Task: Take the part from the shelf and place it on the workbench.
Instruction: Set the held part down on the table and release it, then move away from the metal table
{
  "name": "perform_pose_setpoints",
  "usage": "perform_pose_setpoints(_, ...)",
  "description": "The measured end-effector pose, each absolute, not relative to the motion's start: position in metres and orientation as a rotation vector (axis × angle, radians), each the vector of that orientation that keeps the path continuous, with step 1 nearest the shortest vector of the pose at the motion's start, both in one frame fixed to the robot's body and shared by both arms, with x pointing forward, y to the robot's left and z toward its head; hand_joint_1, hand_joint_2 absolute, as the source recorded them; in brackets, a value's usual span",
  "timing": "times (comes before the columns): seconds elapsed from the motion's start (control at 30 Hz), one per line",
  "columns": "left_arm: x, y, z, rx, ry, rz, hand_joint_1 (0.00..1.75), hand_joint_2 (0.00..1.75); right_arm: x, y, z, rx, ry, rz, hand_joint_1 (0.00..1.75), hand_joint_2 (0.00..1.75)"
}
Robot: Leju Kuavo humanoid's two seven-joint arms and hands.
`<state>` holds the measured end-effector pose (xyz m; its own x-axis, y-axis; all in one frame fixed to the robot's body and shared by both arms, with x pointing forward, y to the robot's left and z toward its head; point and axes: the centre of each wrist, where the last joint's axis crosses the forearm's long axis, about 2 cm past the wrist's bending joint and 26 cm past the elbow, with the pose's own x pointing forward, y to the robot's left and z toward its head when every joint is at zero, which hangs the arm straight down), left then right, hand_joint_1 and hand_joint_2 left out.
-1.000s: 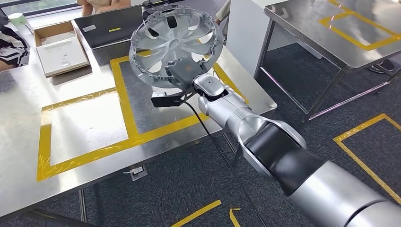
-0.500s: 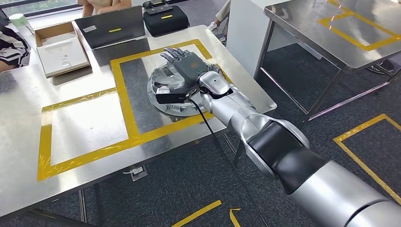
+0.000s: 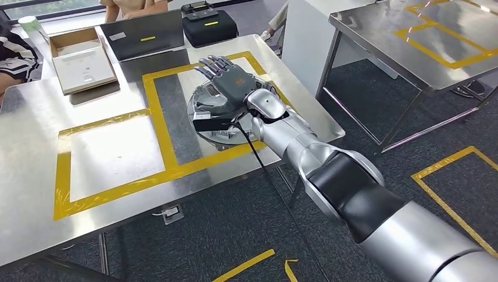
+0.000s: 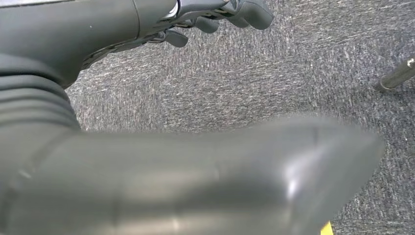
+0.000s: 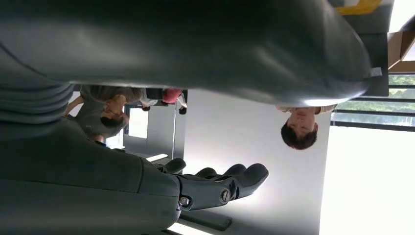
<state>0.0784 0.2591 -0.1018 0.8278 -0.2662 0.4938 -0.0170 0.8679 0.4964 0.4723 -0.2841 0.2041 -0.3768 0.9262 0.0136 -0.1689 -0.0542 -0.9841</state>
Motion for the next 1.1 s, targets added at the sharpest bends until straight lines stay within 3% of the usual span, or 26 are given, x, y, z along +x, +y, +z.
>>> perform_pose_setpoints(1.1, 0.071, 0.266, -0.103, 0.539, -0.539, -0.128, 0.00, 0.00, 0.460, -0.253, 0.183, -0.745, -1.436, 1.601, 0.00, 0.00)
